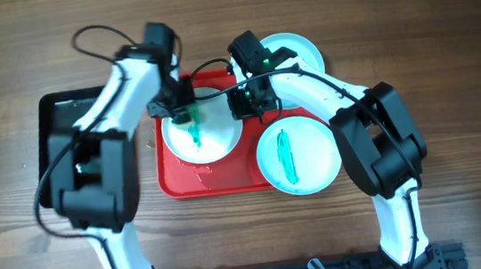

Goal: Clean dirty plates on tray and stack at the side
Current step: 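Scrub the large plate with the sponge while the right gripper holds its rim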

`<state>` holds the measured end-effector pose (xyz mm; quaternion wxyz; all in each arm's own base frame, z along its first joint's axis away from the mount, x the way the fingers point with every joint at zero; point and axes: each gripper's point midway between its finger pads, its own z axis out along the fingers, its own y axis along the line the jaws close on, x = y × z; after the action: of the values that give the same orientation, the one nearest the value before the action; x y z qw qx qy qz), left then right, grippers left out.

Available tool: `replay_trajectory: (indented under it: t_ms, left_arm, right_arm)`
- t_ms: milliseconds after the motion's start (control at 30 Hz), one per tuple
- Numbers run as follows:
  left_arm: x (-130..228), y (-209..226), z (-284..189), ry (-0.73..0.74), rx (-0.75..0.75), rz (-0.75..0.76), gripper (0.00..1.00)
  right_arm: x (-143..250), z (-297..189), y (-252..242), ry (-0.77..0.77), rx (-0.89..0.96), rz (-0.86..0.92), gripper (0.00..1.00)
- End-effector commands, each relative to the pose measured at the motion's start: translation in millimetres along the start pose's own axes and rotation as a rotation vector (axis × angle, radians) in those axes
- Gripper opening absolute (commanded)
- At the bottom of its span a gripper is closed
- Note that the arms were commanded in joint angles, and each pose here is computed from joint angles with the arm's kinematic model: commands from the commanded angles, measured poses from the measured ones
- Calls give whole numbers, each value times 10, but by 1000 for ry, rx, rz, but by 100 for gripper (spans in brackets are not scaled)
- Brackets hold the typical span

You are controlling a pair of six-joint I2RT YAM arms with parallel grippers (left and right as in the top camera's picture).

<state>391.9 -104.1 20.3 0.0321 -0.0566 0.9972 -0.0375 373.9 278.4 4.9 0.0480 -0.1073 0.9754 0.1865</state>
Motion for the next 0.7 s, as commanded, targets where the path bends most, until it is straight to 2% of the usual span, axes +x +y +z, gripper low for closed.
replay_trajectory:
  t_ms: [0, 100, 233, 333, 433, 533, 667]
  left_arm:
    - [47, 102, 247, 20, -134, 56, 4]
    - [169, 16, 274, 64, -120, 75, 4]
    - [552, -264, 280, 209, 11, 167, 4]
    - [777, -234, 352, 280, 18, 164, 4]
    - [1084, -407, 373, 392, 154, 142, 4]
    - [1236, -614, 327, 440, 285, 205, 4]
    - [1163, -702, 354, 400, 312, 223, 4]
  right_arm:
    - [57, 96, -23, 30, -13, -7, 4]
    - [56, 96, -23, 30, -13, -7, 4]
    - [56, 85, 14, 36, -49, -21, 4]
    - [35, 45, 14, 44, -105, -6, 4]
    - [17, 19, -30, 46, -137, 3, 4]
    - [8, 14, -9, 44, -154, 3, 4]
    - [13, 9, 26, 47, -173, 1, 4]
